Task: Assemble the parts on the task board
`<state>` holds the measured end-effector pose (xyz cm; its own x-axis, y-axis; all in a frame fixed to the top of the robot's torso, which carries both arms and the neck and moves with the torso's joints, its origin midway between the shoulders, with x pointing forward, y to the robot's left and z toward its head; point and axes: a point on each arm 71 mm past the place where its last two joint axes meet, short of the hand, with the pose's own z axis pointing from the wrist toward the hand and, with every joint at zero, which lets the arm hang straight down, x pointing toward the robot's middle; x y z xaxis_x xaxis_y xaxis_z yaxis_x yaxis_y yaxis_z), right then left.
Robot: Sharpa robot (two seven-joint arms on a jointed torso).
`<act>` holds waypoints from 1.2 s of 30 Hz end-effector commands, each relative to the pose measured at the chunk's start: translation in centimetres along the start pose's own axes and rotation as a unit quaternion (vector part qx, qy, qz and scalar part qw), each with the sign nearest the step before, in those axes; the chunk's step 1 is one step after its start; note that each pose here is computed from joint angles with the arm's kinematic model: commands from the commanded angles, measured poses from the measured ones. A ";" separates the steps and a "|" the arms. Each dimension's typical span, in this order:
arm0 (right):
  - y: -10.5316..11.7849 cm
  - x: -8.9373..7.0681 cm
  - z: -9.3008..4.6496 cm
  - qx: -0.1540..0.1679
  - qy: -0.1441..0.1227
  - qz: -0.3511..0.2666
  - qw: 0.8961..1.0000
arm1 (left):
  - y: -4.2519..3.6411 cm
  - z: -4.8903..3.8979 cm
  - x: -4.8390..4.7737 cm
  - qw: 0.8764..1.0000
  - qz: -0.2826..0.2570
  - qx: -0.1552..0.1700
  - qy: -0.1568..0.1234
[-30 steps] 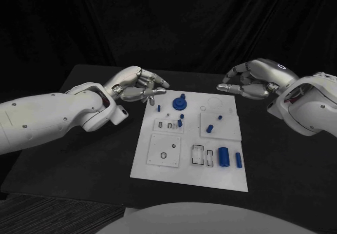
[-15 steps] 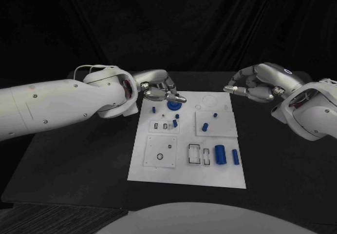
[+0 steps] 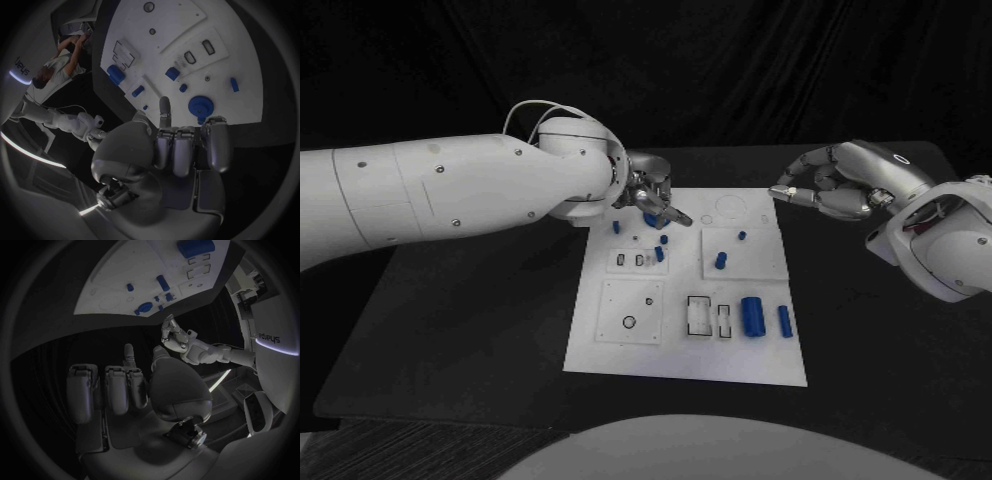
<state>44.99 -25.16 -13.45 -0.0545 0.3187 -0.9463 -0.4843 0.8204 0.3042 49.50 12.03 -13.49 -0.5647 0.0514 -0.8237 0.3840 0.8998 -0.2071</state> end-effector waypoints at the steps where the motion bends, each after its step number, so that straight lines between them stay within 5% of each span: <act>1: -0.4 0.3 -0.1 0.019 0.006 0.001 1.000 | 0.58 0.25 0.14 0.997 0.027 -0.057 0.036; 8: -0.7 0.8 -0.2 0.027 0.013 0.002 1.000 | 0.71 0.75 -0.16 0.997 0.030 -0.064 0.039; 24: -1.2 1.2 -0.2 0.039 0.018 0.001 0.999 | 0.17 1.16 -0.75 1.000 0.016 -0.013 0.013; 36: -1.0 1.2 -0.2 0.035 0.016 0.002 0.999 | 1.25 1.11 -0.54 0.997 0.023 -0.059 0.032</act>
<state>45.25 -25.70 -14.82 -0.0842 0.3072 -0.9479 -0.4335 0.8452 0.3125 51.12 12.56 -13.84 -0.5845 0.0970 -0.8056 0.3360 0.9327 -0.1314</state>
